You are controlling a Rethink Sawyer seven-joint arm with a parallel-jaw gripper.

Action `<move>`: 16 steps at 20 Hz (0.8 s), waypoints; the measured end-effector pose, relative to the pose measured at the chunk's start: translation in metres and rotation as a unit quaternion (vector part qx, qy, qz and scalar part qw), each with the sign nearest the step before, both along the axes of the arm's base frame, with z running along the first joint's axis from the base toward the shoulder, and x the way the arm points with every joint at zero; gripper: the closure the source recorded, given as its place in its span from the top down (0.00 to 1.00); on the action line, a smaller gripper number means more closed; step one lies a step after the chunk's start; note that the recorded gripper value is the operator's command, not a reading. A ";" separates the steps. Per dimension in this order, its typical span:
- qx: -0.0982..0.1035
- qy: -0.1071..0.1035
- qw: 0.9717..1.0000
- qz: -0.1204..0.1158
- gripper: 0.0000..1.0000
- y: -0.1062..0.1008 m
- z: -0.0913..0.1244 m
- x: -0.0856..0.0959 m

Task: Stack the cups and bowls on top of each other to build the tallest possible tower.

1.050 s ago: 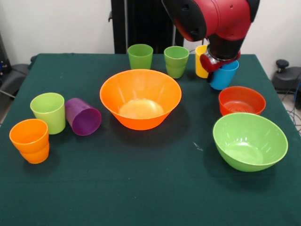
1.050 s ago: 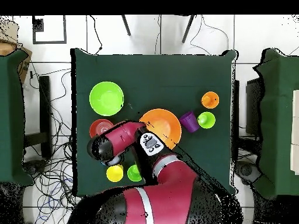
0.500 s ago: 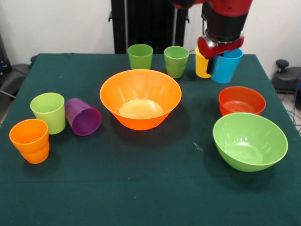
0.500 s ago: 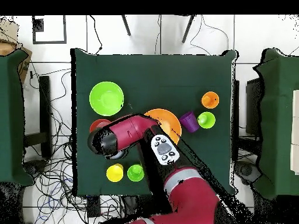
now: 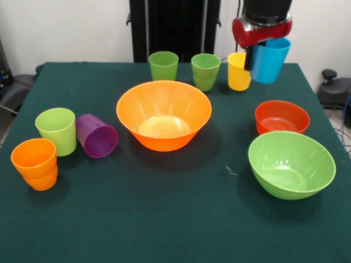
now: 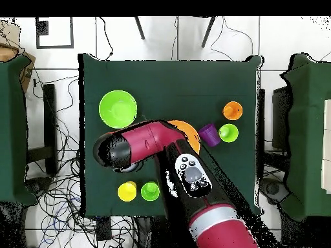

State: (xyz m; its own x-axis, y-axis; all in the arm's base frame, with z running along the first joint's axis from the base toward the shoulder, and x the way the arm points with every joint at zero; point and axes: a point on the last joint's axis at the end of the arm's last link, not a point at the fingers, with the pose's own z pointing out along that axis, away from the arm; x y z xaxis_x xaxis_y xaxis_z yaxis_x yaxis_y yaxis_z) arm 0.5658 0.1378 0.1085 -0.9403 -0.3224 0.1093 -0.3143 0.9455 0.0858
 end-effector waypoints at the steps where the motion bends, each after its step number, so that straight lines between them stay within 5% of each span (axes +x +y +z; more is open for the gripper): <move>1: 0.002 -0.003 1.000 -0.004 0.00 -0.001 0.007 0.003; 6: 0.003 -0.009 1.000 -0.024 0.00 -0.011 0.042 0.015; 16: 0.004 -0.021 0.998 -0.062 0.00 -0.062 0.055 0.028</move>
